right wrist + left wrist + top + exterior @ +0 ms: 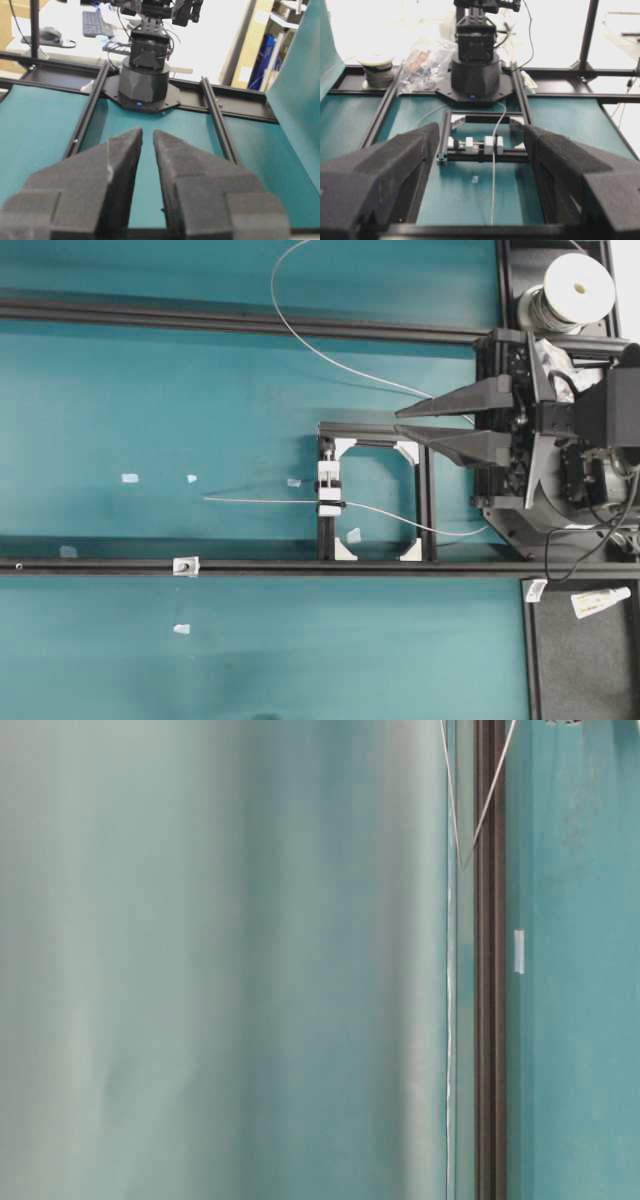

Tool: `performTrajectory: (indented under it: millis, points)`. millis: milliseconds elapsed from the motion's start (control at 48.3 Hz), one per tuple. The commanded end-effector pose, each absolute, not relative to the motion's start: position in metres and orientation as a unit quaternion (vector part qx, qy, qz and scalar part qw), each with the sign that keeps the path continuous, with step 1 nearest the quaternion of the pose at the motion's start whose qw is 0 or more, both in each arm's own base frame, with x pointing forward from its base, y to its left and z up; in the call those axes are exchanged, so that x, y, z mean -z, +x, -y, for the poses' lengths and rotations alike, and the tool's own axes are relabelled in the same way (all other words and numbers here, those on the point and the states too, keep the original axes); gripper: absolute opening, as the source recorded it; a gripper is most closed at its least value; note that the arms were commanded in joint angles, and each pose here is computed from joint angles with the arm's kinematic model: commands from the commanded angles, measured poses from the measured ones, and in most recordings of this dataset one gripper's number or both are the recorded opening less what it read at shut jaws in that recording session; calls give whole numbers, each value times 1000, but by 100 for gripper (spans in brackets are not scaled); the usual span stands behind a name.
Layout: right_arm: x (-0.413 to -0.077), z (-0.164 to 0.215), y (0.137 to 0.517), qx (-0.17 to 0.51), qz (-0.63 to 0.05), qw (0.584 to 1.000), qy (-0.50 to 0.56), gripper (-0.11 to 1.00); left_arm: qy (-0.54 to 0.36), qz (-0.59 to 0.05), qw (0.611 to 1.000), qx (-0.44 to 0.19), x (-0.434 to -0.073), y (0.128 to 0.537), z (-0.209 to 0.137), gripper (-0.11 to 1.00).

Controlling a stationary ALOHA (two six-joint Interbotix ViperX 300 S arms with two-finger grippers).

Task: Insert the wire through the hole in the metal fitting.
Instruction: 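Move the right gripper down over the thin grey wire end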

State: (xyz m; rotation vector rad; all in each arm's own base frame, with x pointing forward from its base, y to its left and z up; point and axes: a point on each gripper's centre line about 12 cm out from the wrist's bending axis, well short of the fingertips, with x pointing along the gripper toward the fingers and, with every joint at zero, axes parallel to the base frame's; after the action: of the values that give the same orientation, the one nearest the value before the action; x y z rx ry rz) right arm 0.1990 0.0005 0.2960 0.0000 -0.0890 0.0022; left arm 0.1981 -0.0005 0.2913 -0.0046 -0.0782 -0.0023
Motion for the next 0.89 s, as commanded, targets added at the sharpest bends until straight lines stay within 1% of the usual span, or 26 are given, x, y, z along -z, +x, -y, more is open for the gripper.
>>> performTrajectory:
  millis: [0, 21, 41, 103, 166, 207, 248, 310, 393, 455, 517, 580, 621, 704, 724, 787, 869]
  points:
    - [-293, 2, 201, 4, 39, 999, 6, 24, -27, 22, 999, -35, -285, 202, -13, 24]
    - [-290, 2, 202, 4, 35, 999, 7, 24, -28, 20, 999, -39, -283, 203, -15, 24]
    - [-289, 2, 203, 5, 35, 999, 9, 22, -28, 17, 999, -41, -282, 203, -16, 21]
    - [-285, 3, 206, 8, 29, 999, 16, 9, -28, 9, 999, -43, -279, 204, -16, 9]
    - [-282, 4, 211, 11, 22, 999, 29, 0, -27, 6, 999, -43, -278, 206, -17, -1]
    - [-279, 4, 215, 11, 13, 999, 37, -2, -27, 4, 999, -43, -277, 206, -17, -5]
    - [-275, 5, 220, 11, 2, 999, 45, -3, -27, 1, 999, -43, -275, 206, -17, -8]
    - [-268, 5, 229, 12, -17, 998, 54, -3, -25, -5, 999, -43, -272, 207, -17, -7]
    - [-260, 5, 240, 14, -40, 997, 58, -3, -23, -22, 999, -42, -261, 209, -16, 1]
    - [-252, 5, 249, 15, -59, 996, 58, -3, -23, -41, 998, -43, -250, 211, -16, 11]
    - [-244, 5, 257, 15, -77, 995, 58, -3, -24, -62, 997, -43, -237, 213, -17, 25]
    - [-235, 5, 266, 16, -92, 994, 58, -3, -24, -80, 995, -44, -224, 217, -17, 43]
    - [-230, 5, 272, 16, -100, 993, 56, 0, -24, -90, 995, -45, -217, 219, -17, 55]
    - [-218, 4, 283, 15, -120, 991, 54, 14, -21, -103, 994, -42, -206, 224, -16, 78]
    - [-216, 4, 285, 14, -123, 991, 53, 18, -20, -104, 994, -41, -205, 225, -16, 80]
    - [-209, 3, 292, 11, -135, 989, 51, 34, -14, -107, 994, -33, -200, 228, -13, 79]
    - [-203, -1, 300, 6, -149, 988, 49, 59, -8, -106, 994, -22, -196, 231, -8, 79]
